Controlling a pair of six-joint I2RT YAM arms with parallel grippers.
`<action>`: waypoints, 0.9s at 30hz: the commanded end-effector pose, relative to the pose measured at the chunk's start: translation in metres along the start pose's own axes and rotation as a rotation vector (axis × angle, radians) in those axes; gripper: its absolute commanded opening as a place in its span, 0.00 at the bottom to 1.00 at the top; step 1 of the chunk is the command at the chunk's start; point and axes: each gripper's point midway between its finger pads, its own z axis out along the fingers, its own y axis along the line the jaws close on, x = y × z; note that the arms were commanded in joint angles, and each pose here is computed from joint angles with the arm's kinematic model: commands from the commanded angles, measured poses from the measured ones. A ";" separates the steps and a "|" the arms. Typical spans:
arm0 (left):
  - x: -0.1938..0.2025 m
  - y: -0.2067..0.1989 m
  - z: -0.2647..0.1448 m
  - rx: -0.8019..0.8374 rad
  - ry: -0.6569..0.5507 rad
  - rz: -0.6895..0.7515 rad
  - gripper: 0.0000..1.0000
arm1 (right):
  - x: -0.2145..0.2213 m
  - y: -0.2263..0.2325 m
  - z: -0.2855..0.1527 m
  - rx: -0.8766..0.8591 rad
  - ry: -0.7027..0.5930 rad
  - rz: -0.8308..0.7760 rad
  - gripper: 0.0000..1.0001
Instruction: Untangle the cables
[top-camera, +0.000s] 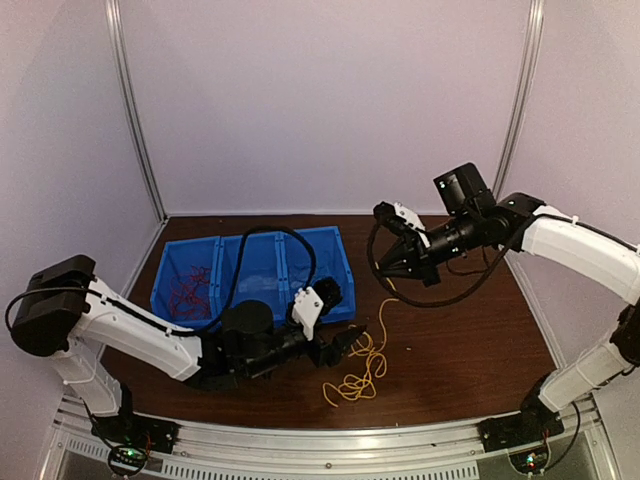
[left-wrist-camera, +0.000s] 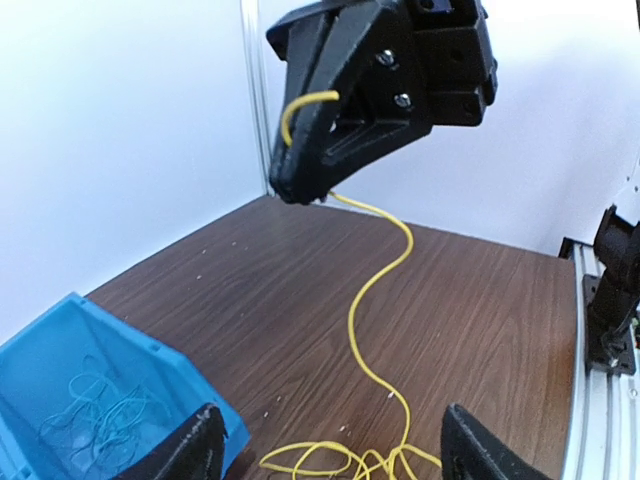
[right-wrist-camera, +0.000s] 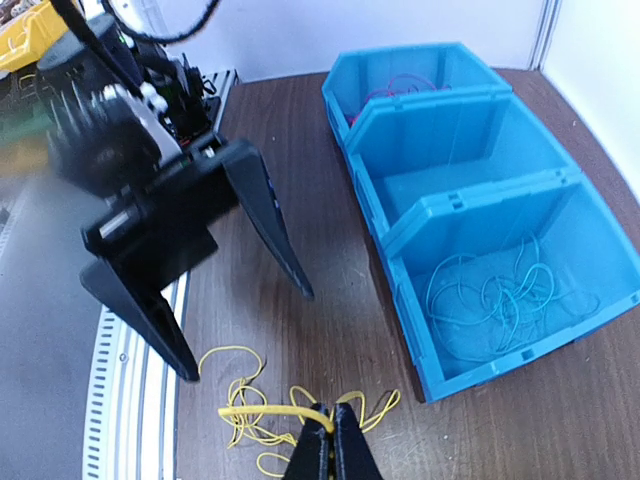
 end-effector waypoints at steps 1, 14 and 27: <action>-0.045 -0.031 0.023 0.122 -0.207 0.044 0.71 | -0.024 0.013 -0.015 -0.022 -0.055 -0.002 0.00; -0.018 -0.059 0.074 0.193 -0.215 0.030 0.21 | -0.090 0.024 -0.062 0.006 -0.179 -0.080 0.00; 0.063 -0.059 0.087 0.203 -0.023 0.040 0.00 | -0.213 0.024 -0.198 0.145 -0.490 -0.269 0.00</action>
